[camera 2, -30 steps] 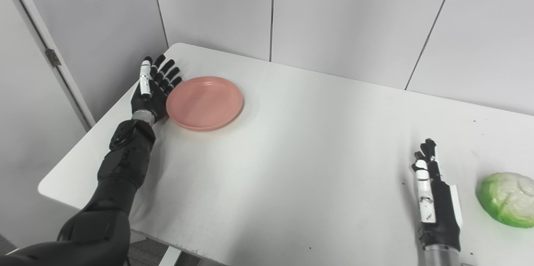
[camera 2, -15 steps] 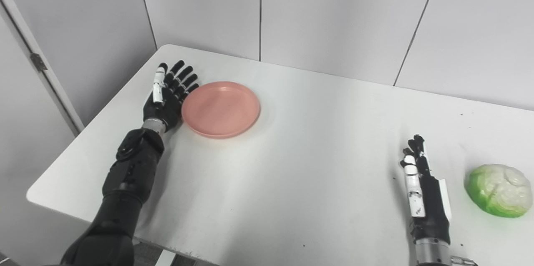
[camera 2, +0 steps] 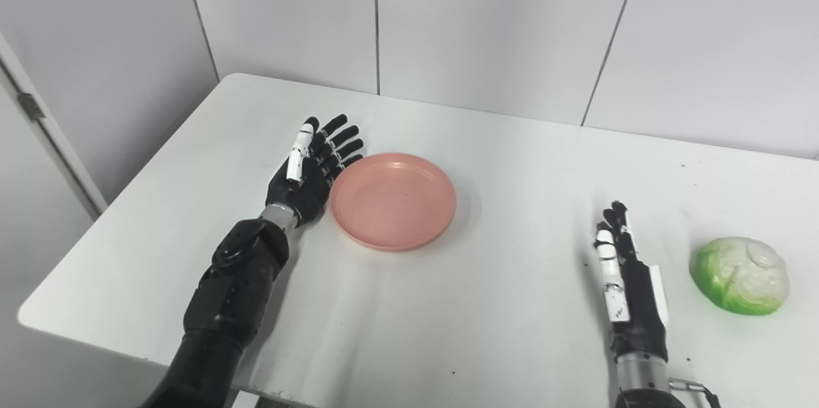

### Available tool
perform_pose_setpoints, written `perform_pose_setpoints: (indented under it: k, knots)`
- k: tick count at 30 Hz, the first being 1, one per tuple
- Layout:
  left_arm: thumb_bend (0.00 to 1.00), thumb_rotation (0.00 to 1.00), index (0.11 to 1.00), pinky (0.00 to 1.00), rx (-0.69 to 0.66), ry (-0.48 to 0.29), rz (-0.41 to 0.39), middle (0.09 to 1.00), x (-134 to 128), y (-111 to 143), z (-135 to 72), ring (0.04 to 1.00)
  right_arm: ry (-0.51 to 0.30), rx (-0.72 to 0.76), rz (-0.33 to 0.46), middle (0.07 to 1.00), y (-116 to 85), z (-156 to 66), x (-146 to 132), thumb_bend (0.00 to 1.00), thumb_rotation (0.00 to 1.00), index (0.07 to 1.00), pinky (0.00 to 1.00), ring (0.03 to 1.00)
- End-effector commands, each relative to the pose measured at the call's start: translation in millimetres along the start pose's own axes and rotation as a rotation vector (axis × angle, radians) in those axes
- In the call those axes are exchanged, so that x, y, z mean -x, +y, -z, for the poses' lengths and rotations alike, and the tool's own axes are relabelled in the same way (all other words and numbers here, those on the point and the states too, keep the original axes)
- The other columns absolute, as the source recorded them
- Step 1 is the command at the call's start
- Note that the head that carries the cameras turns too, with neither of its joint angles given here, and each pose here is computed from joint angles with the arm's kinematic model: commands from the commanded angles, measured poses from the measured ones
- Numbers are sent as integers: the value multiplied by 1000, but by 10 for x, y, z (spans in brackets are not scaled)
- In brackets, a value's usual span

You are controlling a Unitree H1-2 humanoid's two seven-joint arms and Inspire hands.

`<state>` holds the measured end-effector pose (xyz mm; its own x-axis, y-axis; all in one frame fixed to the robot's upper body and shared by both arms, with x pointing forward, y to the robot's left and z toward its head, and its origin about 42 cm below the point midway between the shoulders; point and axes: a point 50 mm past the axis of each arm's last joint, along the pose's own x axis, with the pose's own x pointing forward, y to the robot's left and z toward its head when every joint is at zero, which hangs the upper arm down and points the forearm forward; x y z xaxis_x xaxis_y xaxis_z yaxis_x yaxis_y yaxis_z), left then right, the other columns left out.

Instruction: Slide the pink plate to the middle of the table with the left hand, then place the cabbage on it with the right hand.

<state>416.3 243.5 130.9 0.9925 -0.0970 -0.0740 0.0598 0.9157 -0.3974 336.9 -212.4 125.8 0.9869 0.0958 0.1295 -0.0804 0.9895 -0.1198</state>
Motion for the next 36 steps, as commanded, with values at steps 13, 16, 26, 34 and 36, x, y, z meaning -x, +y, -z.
perform_pose_setpoints:
  k: [13, 16, 26, 34, 36]
  knots:
    - [394, 1000, 847, 863, -36, 125, 128, 862, 234, -455, 302, 861, 14, 4, 2, 958, 185, 23, 33, 223, 1000, 970, 927, 940]
    - [399, 1000, 855, 864, -37, 121, 147, 866, 309, -516, 336, 866, 17, 6, -1, 956, 218, 10, 38, 206, 1000, 970, 922, 938]
    - [410, 1000, 865, 881, -63, 109, 118, 872, 429, -491, 391, 872, 22, 41, 0, 950, 283, 3, 50, 239, 1000, 965, 922, 933]
    - [415, 1000, 873, 876, -88, 86, 103, 877, 471, -369, 434, 869, 19, 65, 13, 935, 333, 9, 63, 319, 1000, 951, 917, 926]
    - [414, 1000, 873, 880, -91, 80, 100, 880, 481, -339, 437, 872, 8, 96, 17, 933, 338, -8, 67, 337, 1000, 951, 910, 923]
